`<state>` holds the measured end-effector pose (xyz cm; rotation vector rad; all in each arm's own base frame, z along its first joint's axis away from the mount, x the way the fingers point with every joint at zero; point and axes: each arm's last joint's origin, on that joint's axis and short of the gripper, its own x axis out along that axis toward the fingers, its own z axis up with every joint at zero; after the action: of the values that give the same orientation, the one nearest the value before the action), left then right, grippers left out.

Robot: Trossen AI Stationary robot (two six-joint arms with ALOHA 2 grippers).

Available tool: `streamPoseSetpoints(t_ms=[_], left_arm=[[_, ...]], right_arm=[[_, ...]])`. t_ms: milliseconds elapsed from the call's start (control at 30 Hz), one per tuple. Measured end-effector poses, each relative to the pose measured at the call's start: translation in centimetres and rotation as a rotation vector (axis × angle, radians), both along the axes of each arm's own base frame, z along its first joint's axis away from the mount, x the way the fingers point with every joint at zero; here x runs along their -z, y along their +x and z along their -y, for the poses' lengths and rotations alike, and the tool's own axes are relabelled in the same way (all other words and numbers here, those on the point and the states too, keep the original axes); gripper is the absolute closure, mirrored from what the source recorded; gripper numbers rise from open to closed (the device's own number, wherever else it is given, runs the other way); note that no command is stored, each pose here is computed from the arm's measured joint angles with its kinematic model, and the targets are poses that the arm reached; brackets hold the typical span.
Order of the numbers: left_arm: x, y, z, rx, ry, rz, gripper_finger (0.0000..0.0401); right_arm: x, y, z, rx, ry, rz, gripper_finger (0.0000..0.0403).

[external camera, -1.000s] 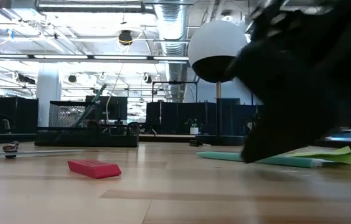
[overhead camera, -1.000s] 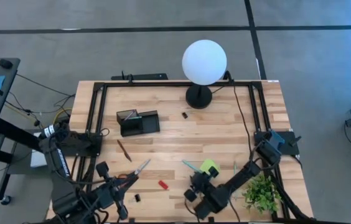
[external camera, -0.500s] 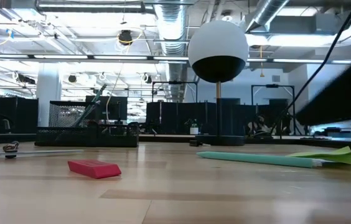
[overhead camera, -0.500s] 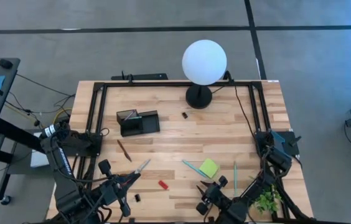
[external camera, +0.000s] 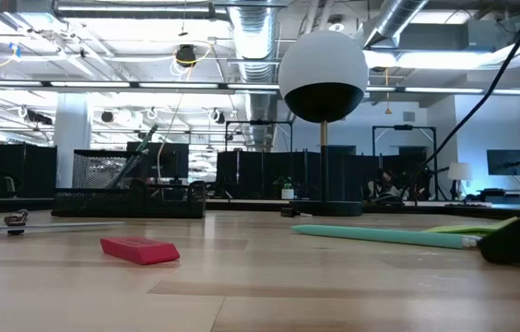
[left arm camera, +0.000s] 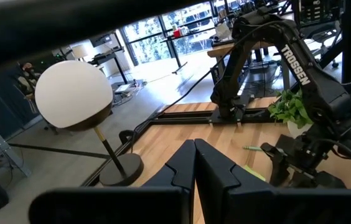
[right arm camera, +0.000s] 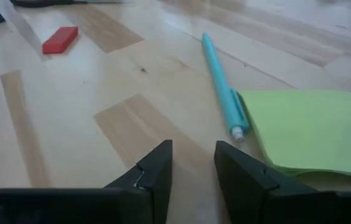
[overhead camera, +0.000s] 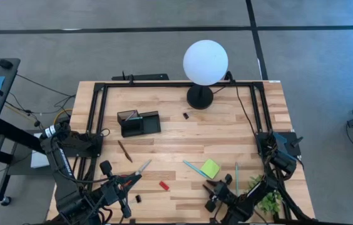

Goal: Pick and place office supplies into organizer
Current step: Put the blue pen into the black desk organizer

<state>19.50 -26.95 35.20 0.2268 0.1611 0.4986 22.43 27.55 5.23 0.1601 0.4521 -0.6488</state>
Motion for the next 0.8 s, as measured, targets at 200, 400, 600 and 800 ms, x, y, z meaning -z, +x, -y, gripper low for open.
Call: streamPoseSetpoints(t_ms=[200, 400, 600, 800], left_arm=[[0.0, 0.0, 0.0, 0.000, 0.000, 0.000, 0.0401], [0.0, 0.0, 0.0, 0.001, -0.002, -0.004, 0.0401], [0.1, 0.0, 0.0, 0.006, -0.012, -0.022, 0.0401], [0.1, 0.0, 0.0, 0.006, -0.013, -0.021, 0.0401]], right_arm=[[-0.1, 0.7, 0.7, 0.029, 0.028, -0.061, 0.0285], [-0.1, 1.0, 1.1, 0.048, 0.043, -0.105, 0.0278], [0.0, 1.0, 1.6, 0.061, 0.013, -0.131, 0.0246], [0.9, 1.0, 3.1, 0.077, -0.016, -0.086, 0.0195]])
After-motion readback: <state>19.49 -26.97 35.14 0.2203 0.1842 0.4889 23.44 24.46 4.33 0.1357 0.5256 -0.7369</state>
